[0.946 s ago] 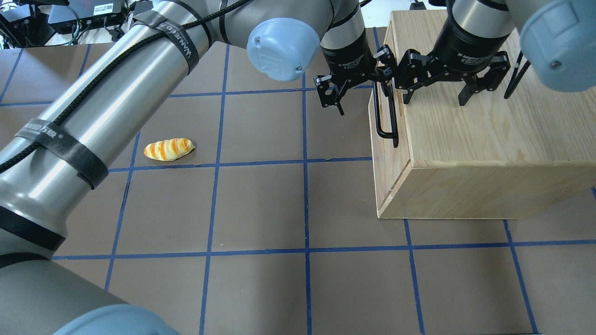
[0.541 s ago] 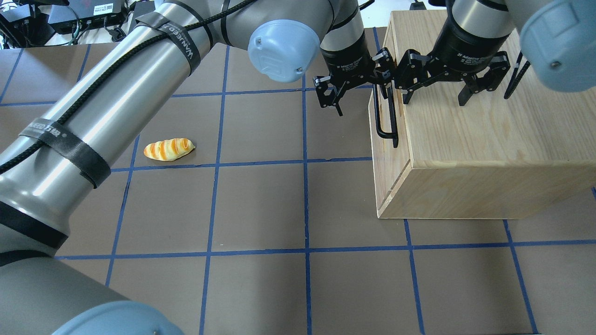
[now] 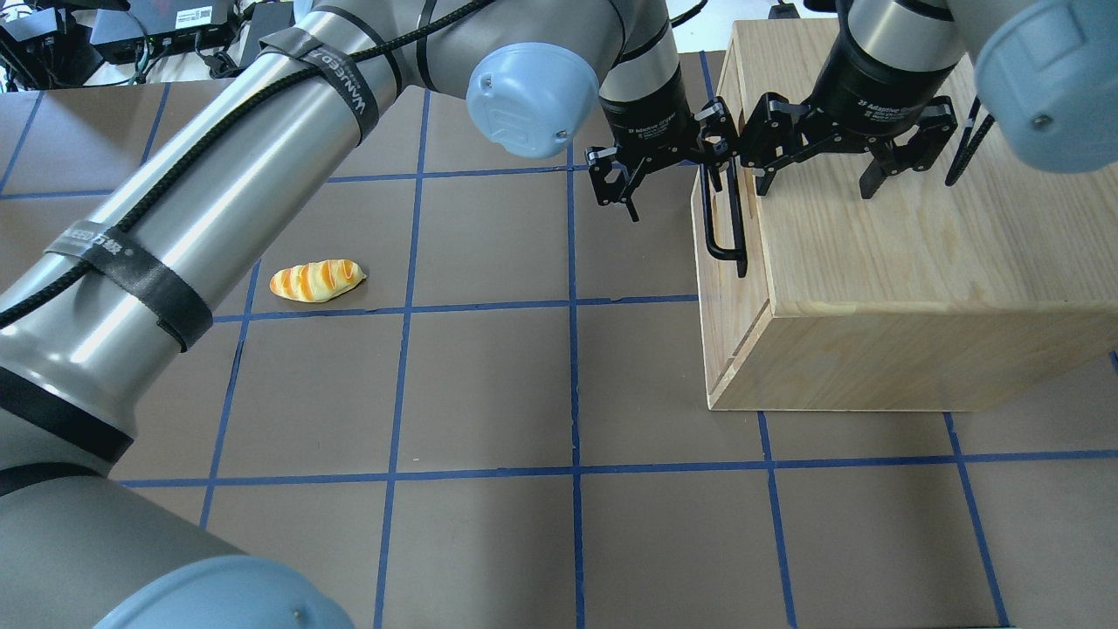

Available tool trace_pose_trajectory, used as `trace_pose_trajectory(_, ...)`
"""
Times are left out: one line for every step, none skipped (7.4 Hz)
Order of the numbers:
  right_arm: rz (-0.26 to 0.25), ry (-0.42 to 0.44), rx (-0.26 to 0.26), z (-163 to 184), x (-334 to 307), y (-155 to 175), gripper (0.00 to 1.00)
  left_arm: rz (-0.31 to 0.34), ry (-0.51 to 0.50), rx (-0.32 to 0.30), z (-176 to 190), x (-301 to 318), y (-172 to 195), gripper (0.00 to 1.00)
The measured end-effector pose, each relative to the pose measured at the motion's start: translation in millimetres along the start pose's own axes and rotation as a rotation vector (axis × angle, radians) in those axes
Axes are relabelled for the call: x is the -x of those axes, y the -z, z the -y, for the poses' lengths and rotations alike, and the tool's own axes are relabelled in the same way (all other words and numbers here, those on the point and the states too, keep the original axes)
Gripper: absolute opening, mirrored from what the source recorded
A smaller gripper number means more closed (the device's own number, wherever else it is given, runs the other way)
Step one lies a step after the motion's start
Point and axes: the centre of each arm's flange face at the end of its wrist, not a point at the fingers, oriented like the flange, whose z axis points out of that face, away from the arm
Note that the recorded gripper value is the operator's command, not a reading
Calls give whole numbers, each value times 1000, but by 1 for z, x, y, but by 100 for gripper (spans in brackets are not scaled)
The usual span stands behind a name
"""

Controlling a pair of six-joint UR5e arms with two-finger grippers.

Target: Open upper drawer

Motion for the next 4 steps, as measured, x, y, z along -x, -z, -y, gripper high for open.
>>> trace_pose_trajectory(0,0,0,0,0,0,100,11,-9,-7,1,1,0,100)
trace_pose_trajectory(0,0,0,0,0,0,100,25,-21,-17,2,3,1,100)
trace_pose_trajectory(0,0,0,0,0,0,100,38,-31,-27,4,4,1,100)
trace_pose_trajectory(0,0,0,0,0,0,100,50,-42,-35,5,6,2,100)
